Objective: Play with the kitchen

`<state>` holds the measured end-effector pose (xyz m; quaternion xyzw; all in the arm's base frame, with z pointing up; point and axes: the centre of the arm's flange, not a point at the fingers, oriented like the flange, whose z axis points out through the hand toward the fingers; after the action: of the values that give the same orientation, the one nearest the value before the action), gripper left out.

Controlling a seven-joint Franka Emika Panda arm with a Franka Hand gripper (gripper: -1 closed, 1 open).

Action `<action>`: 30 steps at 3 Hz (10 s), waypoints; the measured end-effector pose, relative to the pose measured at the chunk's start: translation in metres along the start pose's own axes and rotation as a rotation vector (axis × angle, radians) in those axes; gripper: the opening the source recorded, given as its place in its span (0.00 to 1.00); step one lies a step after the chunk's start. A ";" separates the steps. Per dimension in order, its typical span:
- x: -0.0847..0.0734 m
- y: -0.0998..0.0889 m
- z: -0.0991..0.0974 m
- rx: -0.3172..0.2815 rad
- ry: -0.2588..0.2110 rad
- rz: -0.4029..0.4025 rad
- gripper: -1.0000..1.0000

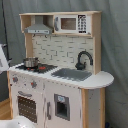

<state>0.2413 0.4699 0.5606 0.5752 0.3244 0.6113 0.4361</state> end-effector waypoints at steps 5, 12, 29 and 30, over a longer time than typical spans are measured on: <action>-0.004 0.037 -0.041 0.155 -0.223 0.196 1.00; 0.005 0.056 0.115 0.632 -0.350 0.057 1.00; 0.000 -0.023 0.247 1.153 -0.340 -0.413 1.00; 0.007 -0.033 0.256 1.154 -0.338 -0.418 1.00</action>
<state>0.4994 0.4622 0.5668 0.7307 0.6336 0.1411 0.2113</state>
